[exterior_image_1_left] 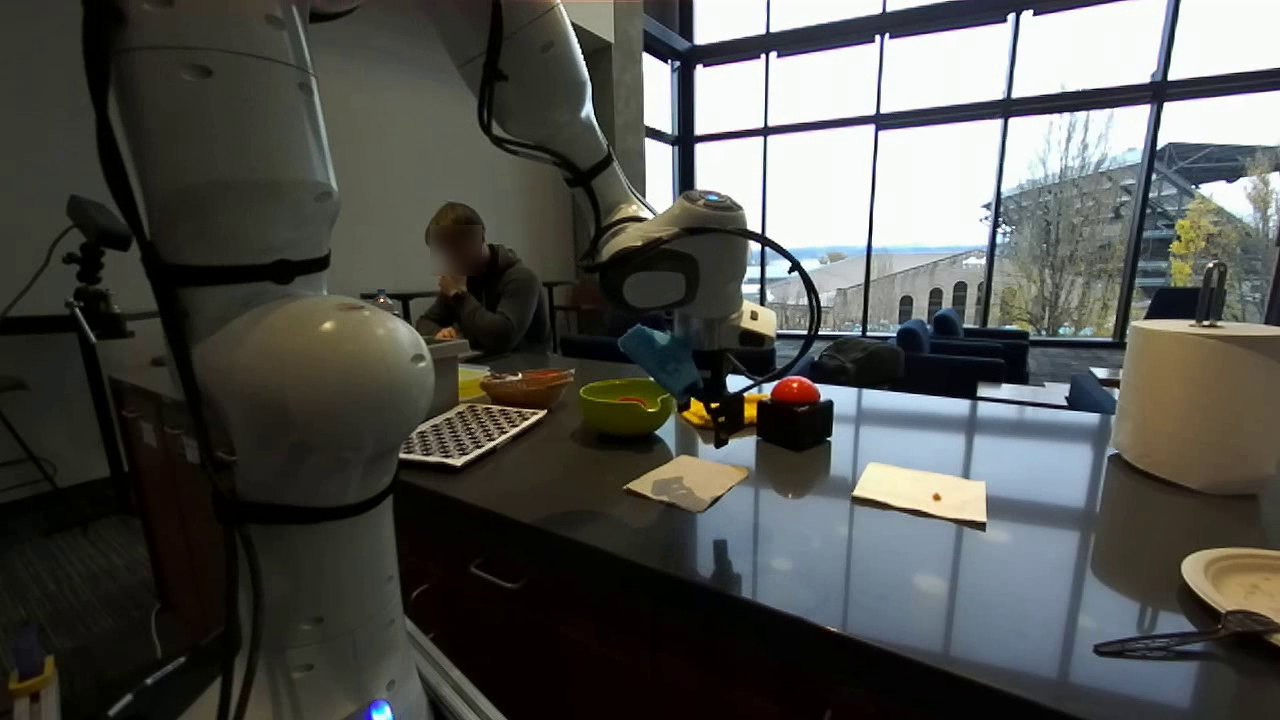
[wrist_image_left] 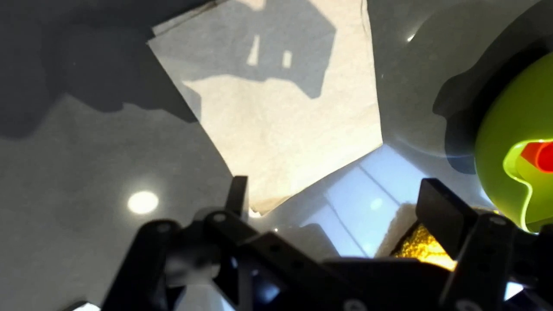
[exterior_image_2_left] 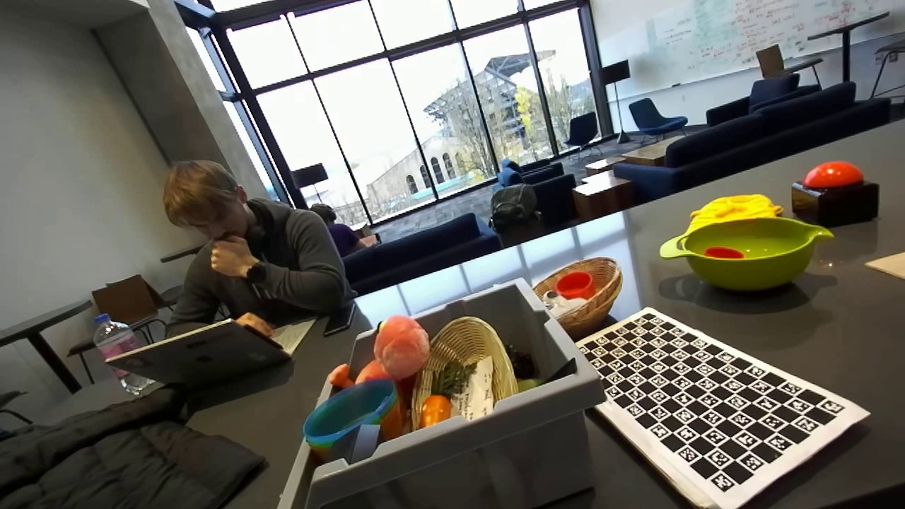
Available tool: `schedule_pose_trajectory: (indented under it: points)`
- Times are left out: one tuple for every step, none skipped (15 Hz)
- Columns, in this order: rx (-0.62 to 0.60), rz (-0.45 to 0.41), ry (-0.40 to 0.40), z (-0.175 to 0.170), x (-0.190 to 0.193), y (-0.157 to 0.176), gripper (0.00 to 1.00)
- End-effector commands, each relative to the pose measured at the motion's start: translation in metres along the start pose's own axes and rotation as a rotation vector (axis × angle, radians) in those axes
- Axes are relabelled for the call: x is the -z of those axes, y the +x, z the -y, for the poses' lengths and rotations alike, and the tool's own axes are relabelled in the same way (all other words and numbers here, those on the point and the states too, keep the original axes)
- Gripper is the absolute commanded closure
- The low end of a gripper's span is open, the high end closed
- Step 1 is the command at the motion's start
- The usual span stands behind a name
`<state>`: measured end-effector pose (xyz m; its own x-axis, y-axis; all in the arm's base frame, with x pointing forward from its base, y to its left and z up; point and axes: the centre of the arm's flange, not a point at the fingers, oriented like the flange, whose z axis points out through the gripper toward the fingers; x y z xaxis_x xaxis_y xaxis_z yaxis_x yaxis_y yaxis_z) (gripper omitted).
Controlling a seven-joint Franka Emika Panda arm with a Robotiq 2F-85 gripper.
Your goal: Pick up one white paper napkin and unfold it onto the table
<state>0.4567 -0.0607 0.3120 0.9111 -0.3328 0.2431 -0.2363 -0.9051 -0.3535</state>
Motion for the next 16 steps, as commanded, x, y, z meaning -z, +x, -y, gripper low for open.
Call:
schedule_pose_trajectory:
  points:
    - [0.084,0.019,-0.025,-0.003,-0.012,0.018,0.0]
    - [0.107,0.031,-0.036,-0.003,-0.014,0.021,0.0]
    - [0.127,0.043,-0.056,-0.004,-0.016,0.024,0.0]
    - [0.147,0.054,-0.073,-0.005,-0.018,0.027,0.0]
    - [0.166,0.061,-0.091,-0.007,-0.021,0.029,0.0]
    - [0.182,0.067,-0.11,-0.009,-0.023,0.031,0.0]
    - [0.195,0.075,-0.124,-0.011,-0.025,0.033,0.0]
    - [0.204,0.079,-0.132,-0.013,-0.027,0.035,0.0]
    - [0.205,0.077,-0.134,-0.014,-0.03,0.037,0.0]
    - [0.198,0.063,-0.13,-0.015,-0.033,0.04,0.0]
    - [0.19,0.053,-0.121,-0.013,-0.036,0.043,0.0]
    - [0.179,0.039,-0.116,-0.011,-0.04,0.046,0.0]
    - [0.171,0.033,-0.111,-0.008,-0.044,0.049,0.0]
    - [0.164,0.027,-0.107,-0.007,-0.045,0.051,0.0]
    - [0.158,0.023,-0.104,-0.004,-0.049,0.053,0.0]
    - [0.153,0.02,-0.099,-0.003,-0.052,0.054,0.0]
